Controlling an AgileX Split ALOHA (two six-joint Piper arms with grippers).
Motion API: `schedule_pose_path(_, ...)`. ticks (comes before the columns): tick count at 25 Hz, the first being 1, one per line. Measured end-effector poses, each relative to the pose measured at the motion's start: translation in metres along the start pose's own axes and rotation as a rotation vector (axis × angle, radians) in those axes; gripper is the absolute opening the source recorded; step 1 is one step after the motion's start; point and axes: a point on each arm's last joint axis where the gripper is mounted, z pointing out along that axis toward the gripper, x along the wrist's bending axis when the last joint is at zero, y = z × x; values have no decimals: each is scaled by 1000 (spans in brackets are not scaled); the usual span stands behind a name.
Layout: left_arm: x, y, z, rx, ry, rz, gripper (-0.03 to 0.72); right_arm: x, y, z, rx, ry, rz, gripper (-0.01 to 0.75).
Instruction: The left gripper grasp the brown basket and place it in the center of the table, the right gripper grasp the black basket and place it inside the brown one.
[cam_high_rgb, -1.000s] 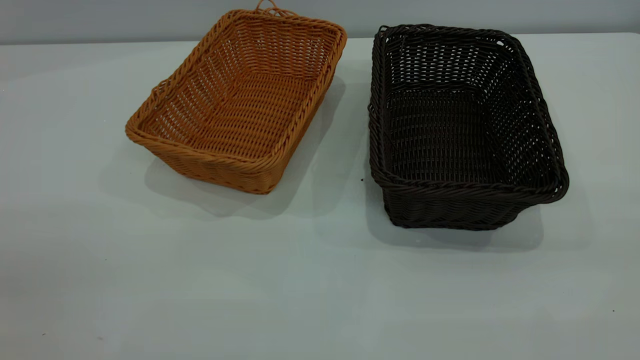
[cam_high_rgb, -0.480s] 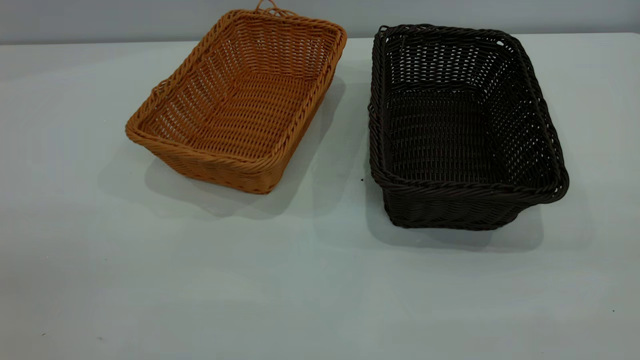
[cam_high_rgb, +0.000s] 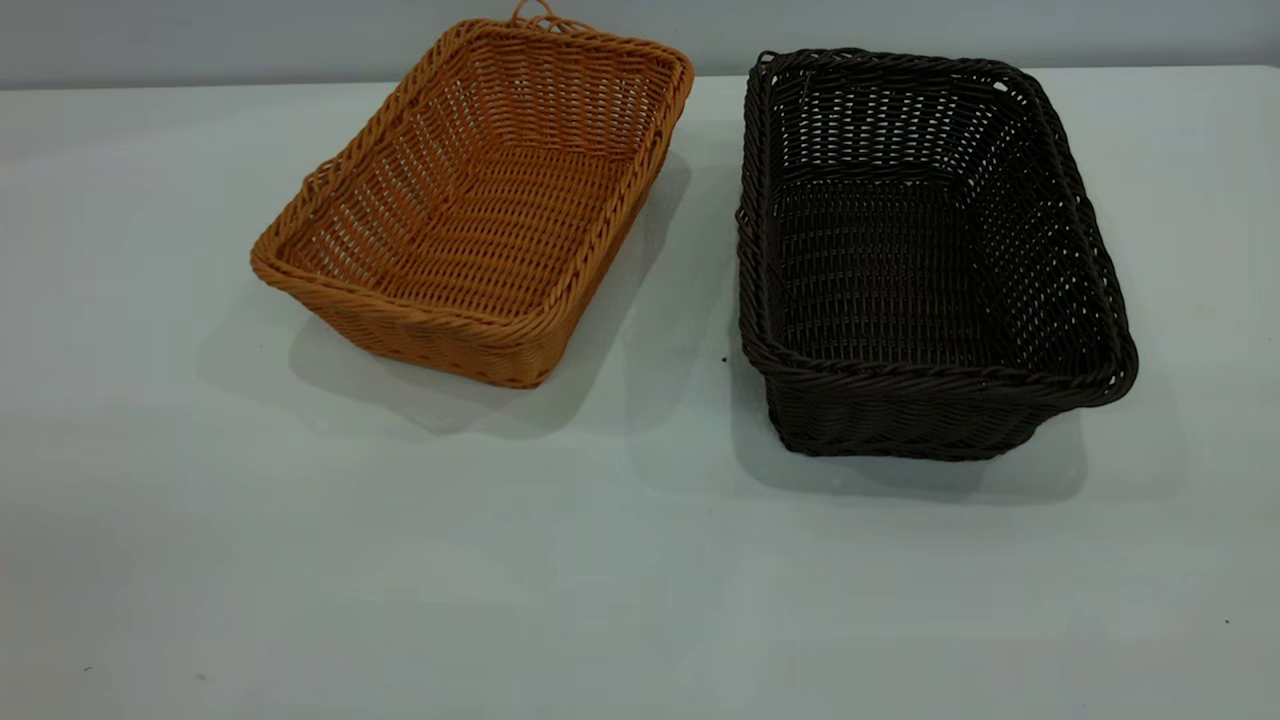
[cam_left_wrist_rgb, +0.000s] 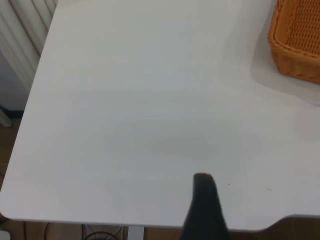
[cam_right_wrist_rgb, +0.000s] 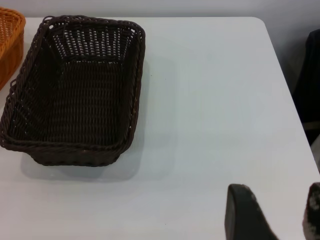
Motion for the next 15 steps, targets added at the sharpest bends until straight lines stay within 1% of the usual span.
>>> schedule_pose_path(4,0,0,0,1,0,0,510,0,0,0,0,1,0,239)
schedule_pose_path(7,0,5,0,20,1,-8,510,0,0,0,0,2,1,239)
schedule_pose_path(10,0,21,-3,15,0,-18,510,1,0,0,0,9,4,239)
schedule_pose_path(15,-3,62,-2,-42,-8,-12,510,1,0,0,-1,16,8,246)
